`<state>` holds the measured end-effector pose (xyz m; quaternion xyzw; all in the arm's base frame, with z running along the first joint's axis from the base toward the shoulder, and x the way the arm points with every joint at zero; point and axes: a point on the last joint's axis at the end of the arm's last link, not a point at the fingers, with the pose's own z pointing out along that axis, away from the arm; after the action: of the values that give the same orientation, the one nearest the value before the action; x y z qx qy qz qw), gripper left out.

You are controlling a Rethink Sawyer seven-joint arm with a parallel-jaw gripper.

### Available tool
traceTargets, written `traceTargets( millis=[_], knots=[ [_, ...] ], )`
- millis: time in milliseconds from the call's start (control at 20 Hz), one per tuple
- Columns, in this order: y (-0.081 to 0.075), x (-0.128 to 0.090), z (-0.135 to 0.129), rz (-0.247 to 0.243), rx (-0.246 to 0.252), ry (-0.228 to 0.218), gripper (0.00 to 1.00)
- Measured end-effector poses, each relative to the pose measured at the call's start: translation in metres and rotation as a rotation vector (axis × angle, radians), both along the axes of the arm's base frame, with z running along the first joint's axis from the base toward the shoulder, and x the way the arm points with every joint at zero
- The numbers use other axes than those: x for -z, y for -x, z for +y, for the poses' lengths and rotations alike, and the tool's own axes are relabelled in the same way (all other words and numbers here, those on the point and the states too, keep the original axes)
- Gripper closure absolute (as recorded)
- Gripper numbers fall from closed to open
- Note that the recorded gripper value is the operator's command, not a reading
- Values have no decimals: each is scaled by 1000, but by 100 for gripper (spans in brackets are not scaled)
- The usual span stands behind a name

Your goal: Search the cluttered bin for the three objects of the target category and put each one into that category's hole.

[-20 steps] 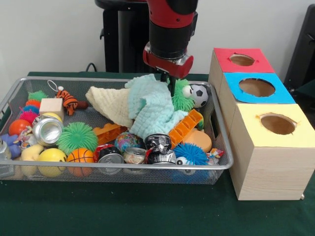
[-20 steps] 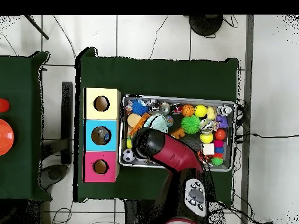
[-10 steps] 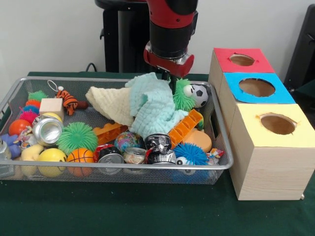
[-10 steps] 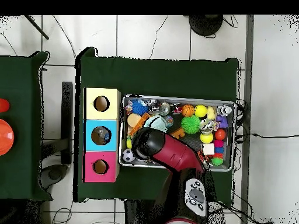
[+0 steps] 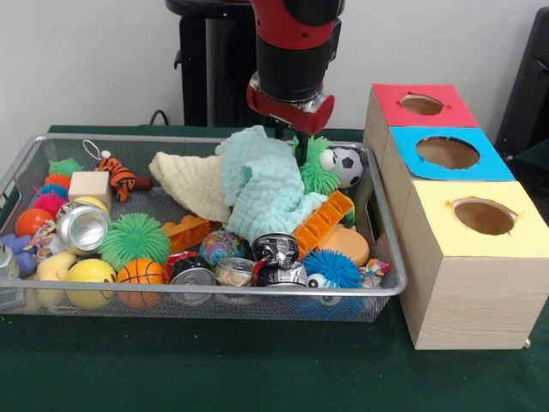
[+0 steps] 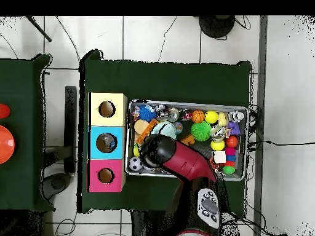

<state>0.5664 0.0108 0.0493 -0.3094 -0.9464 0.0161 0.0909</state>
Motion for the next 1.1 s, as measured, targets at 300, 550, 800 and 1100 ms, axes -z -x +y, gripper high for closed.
traceTargets(
  millis=[300, 550, 800, 1100],
  knots=[
    [0, -2, -13, 6, 25, -6, 0],
    [3, -8, -43, 30, 85, -29, 0],
    [8, -15, -81, 52, 135, -40, 0],
    [18, -25, -130, 84, 161, -42, 0]
  ],
)
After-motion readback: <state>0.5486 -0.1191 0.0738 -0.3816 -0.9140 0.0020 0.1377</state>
